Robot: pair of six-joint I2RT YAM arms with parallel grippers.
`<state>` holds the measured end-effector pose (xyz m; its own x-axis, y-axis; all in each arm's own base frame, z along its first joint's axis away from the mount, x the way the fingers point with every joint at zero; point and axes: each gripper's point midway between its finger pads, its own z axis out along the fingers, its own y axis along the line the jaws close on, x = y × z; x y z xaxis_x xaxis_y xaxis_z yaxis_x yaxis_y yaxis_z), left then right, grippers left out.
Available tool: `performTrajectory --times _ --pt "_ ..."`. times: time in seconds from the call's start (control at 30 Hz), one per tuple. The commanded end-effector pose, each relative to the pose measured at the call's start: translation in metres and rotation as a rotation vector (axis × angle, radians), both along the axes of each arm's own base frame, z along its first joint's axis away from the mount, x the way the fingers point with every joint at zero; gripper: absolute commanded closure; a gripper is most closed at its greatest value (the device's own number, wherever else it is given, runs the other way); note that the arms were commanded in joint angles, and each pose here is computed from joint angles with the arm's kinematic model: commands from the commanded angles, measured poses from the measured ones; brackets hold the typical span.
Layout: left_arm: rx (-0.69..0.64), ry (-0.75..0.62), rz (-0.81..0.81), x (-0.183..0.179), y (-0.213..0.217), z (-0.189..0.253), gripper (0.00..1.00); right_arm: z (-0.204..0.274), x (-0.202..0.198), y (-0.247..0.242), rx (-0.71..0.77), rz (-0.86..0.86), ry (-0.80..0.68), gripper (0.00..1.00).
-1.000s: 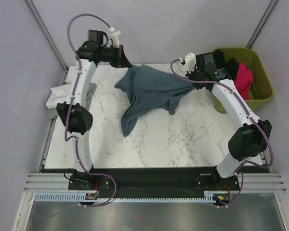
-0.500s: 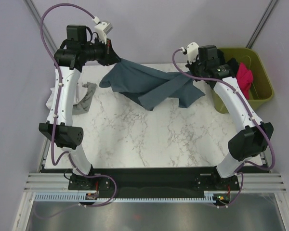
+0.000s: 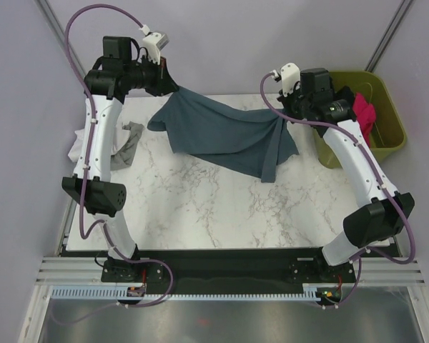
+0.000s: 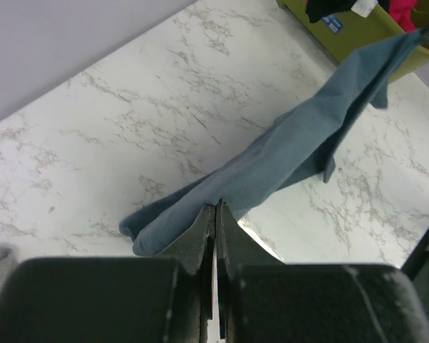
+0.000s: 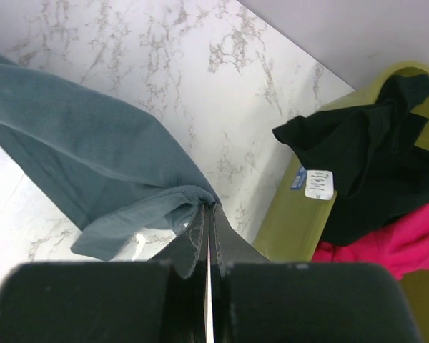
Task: Fold and stack the t-shirts
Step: Flatten the tshirt out
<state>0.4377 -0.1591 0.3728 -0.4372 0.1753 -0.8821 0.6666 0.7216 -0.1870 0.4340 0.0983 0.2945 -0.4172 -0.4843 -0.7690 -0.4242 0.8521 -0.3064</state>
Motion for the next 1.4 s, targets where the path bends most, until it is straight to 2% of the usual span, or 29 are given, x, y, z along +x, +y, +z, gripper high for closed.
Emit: performTrajectory --times 0.0,0.17,0.3,0.37,0.47,0.53,0.57,0.6,0.67,0.7,0.73,0.87,1.07,1.13,1.17,1.37 --pt "0.025 -0.099 0.021 0.042 0.002 0.005 0.98 0.019 -0.002 0.011 0.072 0.044 -0.046 1.00" --pt "0.093 -0.065 0.049 0.092 -0.008 -0.049 0.98 0.024 0.013 0.020 0.096 0.057 -0.048 1.00" --pt "0.130 -0.038 0.072 0.123 -0.013 -0.090 0.97 0.047 0.024 0.036 0.161 0.096 -0.088 1.00" --pt "0.168 -0.058 0.107 0.136 -0.013 -0.100 0.84 0.044 0.030 0.037 0.169 0.091 -0.078 1.00" --pt "0.232 -0.098 0.148 0.134 -0.023 -0.092 0.65 0.037 0.036 0.037 0.156 0.085 -0.069 1.00" --pt "0.258 -0.140 0.135 0.112 -0.043 -0.069 0.60 0.032 0.039 0.037 0.153 0.086 -0.062 1.00" --pt "0.294 -0.114 0.135 0.103 -0.047 -0.080 0.59 0.024 0.043 0.039 0.150 0.086 -0.045 1.00" --pt "0.274 -0.137 0.104 0.080 -0.065 -0.060 0.56 0.021 0.045 0.039 0.148 0.083 -0.041 1.00" --pt "0.260 -0.047 -0.003 0.042 -0.100 -0.084 0.53 0.006 0.054 0.039 0.136 0.072 -0.016 1.00" --pt "0.247 -0.045 -0.036 0.022 -0.107 -0.077 0.26 0.005 0.058 0.039 0.134 0.068 -0.015 1.00" --pt "0.266 0.030 -0.075 0.005 -0.115 -0.105 0.26 0.001 0.061 0.040 0.133 0.066 -0.011 1.00" --pt "0.212 0.185 -0.229 -0.054 -0.157 -0.147 0.27 -0.016 0.077 0.041 0.120 0.054 0.014 1.00" --pt "0.124 0.347 -0.299 -0.050 -0.191 -0.194 0.32 -0.040 0.101 0.016 0.083 -0.034 0.036 1.00" --pt "0.089 0.345 -0.330 -0.044 -0.206 -0.191 0.34 -0.045 0.105 0.005 0.073 -0.073 0.040 1.00" --pt "0.093 0.377 -0.353 -0.046 -0.216 -0.208 0.35 -0.048 0.106 -0.002 0.066 -0.090 0.046 1.00" --pt "0.074 0.443 -0.433 -0.054 -0.250 -0.241 0.37 -0.055 0.107 -0.037 0.019 -0.192 0.050 1.00"
